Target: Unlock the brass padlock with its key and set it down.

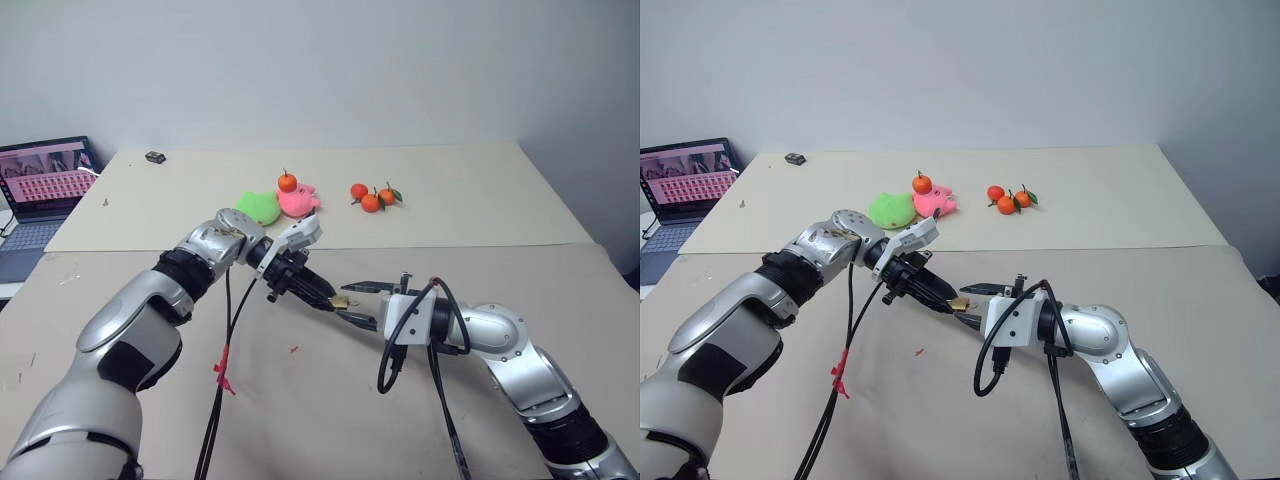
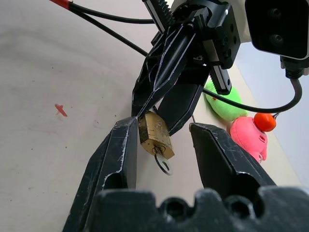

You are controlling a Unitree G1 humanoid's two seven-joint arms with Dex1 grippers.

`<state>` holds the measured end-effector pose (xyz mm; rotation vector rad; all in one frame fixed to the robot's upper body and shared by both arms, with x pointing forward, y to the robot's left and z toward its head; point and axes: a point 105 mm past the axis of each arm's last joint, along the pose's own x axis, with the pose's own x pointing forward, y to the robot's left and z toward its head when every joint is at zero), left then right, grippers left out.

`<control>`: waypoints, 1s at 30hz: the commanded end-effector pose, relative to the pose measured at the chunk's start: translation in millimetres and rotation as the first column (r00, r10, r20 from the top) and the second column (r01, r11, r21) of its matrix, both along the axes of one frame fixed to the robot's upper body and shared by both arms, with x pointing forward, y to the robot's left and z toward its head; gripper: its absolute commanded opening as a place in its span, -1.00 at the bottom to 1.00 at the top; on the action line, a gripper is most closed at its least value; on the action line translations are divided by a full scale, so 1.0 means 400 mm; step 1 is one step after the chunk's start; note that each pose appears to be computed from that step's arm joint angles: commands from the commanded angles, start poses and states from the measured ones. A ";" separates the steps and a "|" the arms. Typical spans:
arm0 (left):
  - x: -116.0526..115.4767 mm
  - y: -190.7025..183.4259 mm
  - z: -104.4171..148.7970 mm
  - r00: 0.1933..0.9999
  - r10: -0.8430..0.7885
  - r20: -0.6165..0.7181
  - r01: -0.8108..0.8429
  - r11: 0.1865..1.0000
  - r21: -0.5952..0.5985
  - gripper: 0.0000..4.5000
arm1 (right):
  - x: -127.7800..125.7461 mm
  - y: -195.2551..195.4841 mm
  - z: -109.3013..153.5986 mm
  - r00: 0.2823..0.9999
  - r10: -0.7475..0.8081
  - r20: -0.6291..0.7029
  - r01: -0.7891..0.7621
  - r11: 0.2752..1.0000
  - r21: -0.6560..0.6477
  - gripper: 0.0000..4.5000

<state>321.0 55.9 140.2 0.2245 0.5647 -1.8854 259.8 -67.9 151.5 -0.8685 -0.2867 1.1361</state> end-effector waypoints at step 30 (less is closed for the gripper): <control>0.001 -0.014 0.041 0.999 -0.032 0.038 0.033 0.999 -0.016 -0.66 | -0.005 -0.004 0.023 0.998 -0.003 0.070 0.002 1.000 0.026 -0.52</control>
